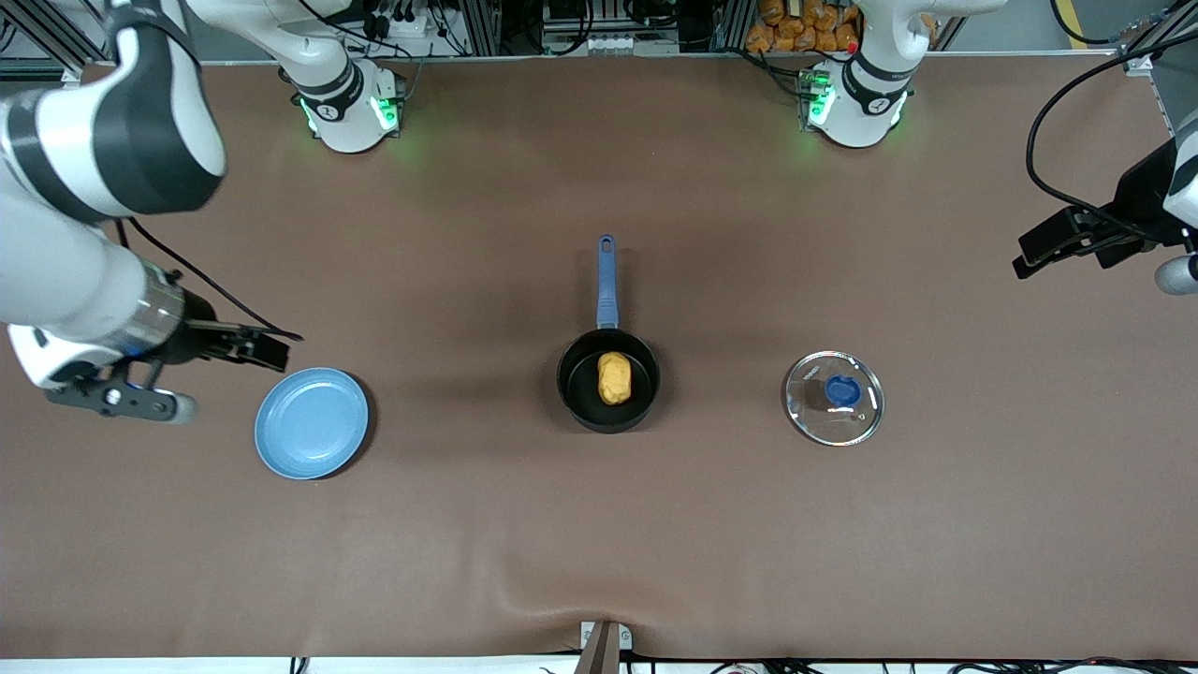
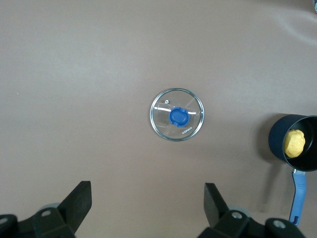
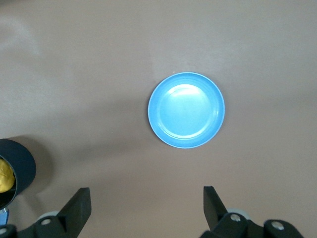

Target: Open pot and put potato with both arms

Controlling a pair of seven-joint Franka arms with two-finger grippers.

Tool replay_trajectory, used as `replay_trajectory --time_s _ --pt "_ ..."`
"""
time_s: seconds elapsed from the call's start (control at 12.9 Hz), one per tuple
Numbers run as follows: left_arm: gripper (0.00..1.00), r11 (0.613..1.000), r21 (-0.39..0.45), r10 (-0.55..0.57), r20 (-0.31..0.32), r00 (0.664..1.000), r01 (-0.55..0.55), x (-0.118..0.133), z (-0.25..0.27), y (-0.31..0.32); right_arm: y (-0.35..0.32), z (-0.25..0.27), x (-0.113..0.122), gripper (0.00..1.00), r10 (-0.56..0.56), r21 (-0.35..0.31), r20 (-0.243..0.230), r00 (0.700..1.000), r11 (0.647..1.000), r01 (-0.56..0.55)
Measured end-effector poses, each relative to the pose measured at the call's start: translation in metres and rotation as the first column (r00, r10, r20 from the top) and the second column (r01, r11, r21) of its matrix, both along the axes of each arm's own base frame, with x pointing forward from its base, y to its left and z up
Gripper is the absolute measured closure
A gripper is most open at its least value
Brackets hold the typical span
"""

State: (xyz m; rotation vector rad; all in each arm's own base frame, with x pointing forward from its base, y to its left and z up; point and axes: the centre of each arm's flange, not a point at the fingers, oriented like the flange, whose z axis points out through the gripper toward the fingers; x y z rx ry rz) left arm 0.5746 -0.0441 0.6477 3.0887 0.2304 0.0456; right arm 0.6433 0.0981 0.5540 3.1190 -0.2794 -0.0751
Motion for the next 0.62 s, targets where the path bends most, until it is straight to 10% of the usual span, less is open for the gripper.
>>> replay_trajectory --time_s 0.62 --pt "0.0 1.0 -0.002 -0.014 0.045 0.999 0.014 -0.015 0.027 0.009 -0.045 0.032 -0.051 0.0 0.055 0.009 0.054 0.997 0.998 -0.056"
